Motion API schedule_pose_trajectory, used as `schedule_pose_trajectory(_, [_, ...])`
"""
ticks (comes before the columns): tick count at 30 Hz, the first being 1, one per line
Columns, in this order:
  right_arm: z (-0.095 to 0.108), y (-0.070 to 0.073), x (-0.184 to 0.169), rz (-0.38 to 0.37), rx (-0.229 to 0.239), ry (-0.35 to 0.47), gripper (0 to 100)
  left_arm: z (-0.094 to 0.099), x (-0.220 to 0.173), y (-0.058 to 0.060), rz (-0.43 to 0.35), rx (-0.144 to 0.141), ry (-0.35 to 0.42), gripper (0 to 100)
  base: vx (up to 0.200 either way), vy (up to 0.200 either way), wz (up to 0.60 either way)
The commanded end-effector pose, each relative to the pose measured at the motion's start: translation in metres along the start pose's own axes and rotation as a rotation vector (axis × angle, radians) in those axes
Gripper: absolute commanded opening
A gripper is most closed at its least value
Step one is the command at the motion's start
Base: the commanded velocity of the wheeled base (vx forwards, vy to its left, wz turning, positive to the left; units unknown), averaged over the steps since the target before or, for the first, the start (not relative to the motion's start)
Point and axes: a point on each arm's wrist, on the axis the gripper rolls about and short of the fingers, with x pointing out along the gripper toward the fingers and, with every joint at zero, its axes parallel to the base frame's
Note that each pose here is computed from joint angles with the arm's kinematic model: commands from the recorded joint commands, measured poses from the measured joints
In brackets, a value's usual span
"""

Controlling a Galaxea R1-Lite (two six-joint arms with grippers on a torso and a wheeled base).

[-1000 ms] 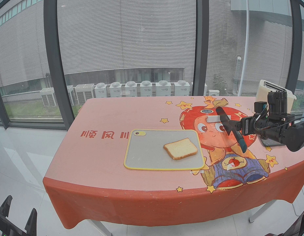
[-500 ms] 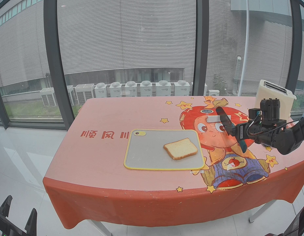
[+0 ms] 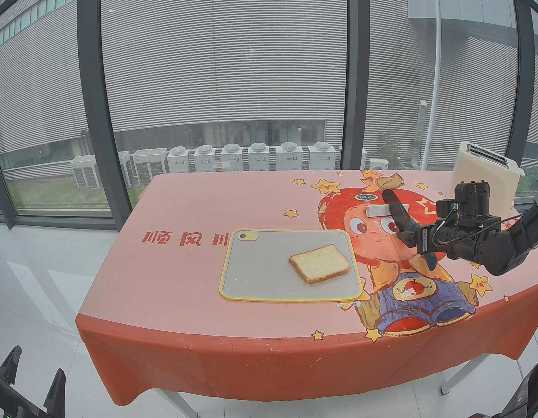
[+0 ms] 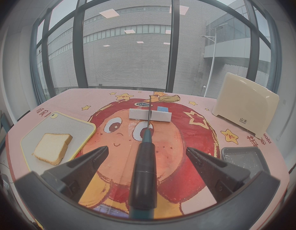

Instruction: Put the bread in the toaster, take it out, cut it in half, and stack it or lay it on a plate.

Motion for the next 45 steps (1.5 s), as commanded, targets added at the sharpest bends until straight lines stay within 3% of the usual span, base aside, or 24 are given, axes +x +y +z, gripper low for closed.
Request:
schedule_pose_trajectory(1, [-0.0016,-0.0007,0.0046,-0.002,0.002,0.007,100,-0.0049,0.0014,0.0000,0.001,0.000,0.019,100,0.000,0.000,0.00])
schedule_pose_trajectory(33, [-0.0076,0.0018,0.0095,0.002,0.001,0.030,100,-0.0049,0.0014,0.0000,0.001,0.000,0.019,100,0.000,0.000,0.00])
schedule_pose_trajectory(34, [-0.0071,0.0018,0.0096,0.002,0.002,0.028,0,-0.0049,0.0014,0.0000,0.000,0.001,0.019,100,0.000,0.000,0.00])
schedule_pose_trajectory(45, [-0.0059,0.0034,0.0083,0.006,0.000,0.023,0,-0.0049,0.0014,0.0000,0.000,0.001,0.019,100,0.000,0.000,0.00])
